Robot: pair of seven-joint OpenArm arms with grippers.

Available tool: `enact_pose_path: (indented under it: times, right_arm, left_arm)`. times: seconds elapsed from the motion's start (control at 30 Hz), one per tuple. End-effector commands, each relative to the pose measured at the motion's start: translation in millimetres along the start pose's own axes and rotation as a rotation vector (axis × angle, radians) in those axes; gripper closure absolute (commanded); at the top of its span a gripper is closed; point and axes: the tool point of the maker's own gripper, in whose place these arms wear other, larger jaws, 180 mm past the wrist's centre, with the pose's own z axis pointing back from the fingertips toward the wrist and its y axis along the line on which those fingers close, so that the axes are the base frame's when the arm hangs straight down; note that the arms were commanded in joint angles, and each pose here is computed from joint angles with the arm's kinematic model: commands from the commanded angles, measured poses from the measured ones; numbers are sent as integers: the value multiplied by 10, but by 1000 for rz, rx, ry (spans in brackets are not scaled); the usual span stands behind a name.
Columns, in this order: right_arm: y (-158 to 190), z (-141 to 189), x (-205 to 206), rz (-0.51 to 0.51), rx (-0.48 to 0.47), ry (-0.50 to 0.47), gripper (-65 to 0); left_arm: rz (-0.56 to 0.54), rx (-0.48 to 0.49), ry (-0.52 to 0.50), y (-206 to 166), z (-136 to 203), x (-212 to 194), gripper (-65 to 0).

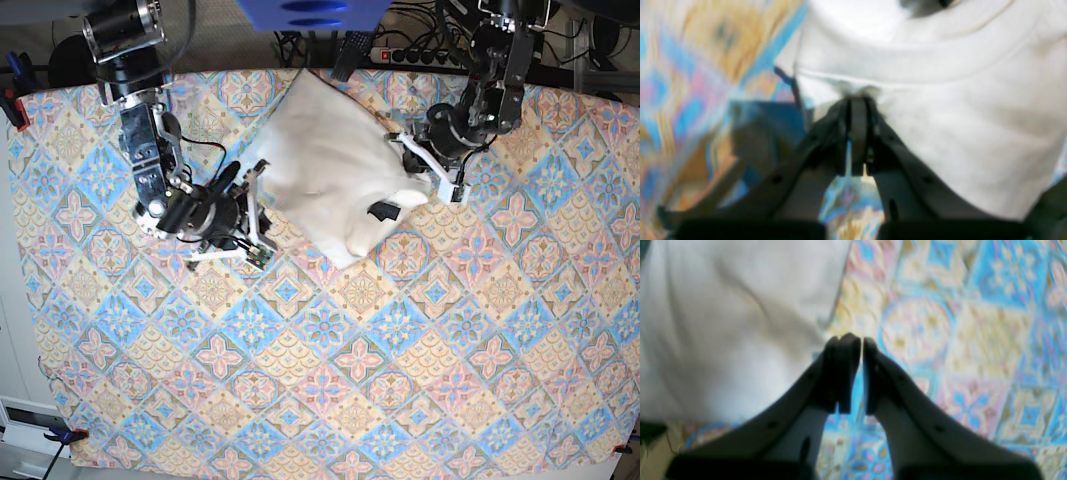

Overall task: Fold the T-shirt properly
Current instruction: 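Grasp the bundle with both grippers and rotate it on the cloth, then drag the folded shirt across the cloth with the right gripper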

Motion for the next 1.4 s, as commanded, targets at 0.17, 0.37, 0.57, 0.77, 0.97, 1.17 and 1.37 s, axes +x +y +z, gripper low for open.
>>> enact_pose_path:
  times: [0.17, 0.37, 0.57, 0.77, 0.97, 1.17, 1.37]
  right_arm:
    - [191, 226, -55, -15, -9, -55, -51]
    - [399, 325, -294, -3, 16, -15, -50]
    - [592, 344, -397, -12, 49, 3, -50]
    - [905, 275, -89, -20, 147, -88, -50]
    - [1026, 184, 475, 24, 186, -199, -50]
    - [990, 16, 525, 78, 176, -134, -51]
    - [1169, -311, 392, 134, 271, -32, -51]
  left_arm:
    - [-56, -16, -49, -239, -371, 459, -13]
    - [-77, -72, -49, -571, -715, 830, -14]
    - [-71, -113, -87, -831, -816, 1182, -14]
    - [-8, -36, -163, -348, -607, 1416, -14]
    - [99, 115, -248, 461, -157, 1353, -13]
    - [64, 180, -252, 725, 188, 1089, -14]
    - [89, 126, -255, 574, 381, 856, -13]
